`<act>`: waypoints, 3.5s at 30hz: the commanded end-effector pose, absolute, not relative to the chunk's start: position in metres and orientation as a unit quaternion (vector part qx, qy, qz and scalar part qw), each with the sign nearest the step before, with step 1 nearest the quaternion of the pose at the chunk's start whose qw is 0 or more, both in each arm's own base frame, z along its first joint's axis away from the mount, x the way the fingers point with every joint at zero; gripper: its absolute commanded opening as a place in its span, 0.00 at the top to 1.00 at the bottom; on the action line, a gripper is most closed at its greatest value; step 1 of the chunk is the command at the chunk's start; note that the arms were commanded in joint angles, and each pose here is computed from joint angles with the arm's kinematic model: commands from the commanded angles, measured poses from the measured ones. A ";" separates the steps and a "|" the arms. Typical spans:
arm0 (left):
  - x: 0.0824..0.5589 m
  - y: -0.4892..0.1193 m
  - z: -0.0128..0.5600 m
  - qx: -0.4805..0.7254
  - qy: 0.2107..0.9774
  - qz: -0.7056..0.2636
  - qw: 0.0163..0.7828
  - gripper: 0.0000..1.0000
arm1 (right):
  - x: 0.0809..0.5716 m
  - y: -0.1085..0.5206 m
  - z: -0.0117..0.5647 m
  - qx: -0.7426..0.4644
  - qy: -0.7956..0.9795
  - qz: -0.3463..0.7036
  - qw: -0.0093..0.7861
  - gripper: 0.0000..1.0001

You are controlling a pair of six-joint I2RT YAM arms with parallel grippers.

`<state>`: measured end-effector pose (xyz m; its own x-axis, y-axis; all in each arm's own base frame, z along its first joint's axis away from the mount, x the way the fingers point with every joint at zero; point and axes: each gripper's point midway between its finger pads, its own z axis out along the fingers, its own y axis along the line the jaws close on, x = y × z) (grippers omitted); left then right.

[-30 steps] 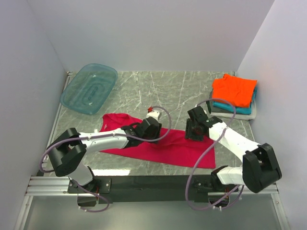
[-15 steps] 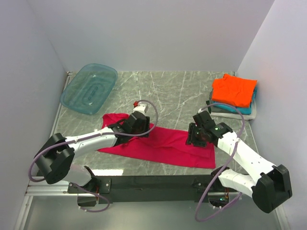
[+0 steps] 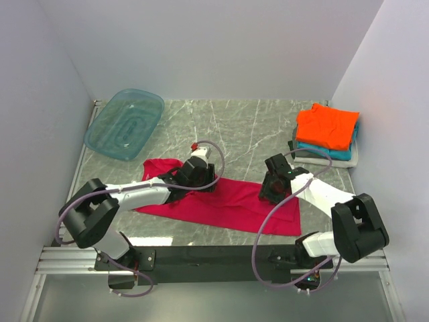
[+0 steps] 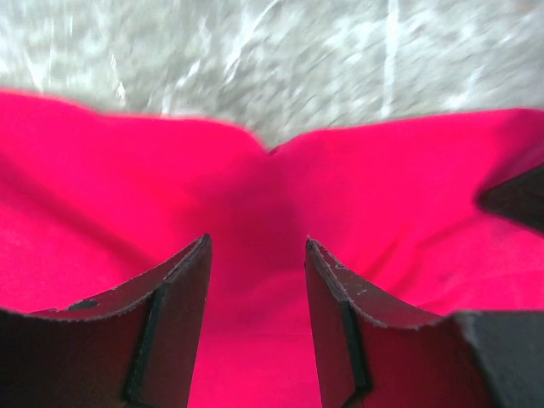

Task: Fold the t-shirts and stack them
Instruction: Fold the tshirt

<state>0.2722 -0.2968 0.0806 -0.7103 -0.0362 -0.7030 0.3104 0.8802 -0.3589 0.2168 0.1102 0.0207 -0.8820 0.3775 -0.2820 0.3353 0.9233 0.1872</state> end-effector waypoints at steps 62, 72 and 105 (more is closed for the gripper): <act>0.263 -0.128 0.063 -0.251 0.888 -0.120 0.365 0.39 | 0.240 0.215 0.124 -0.021 0.939 0.191 0.285 0.43; 0.278 -0.131 0.052 -0.261 0.883 -0.120 0.371 0.40 | 0.203 0.293 0.110 -0.098 0.934 0.248 0.238 0.43; 0.298 -0.112 0.060 -0.250 0.883 -0.119 0.379 0.99 | 0.140 0.385 0.060 -0.182 0.952 0.195 0.152 0.44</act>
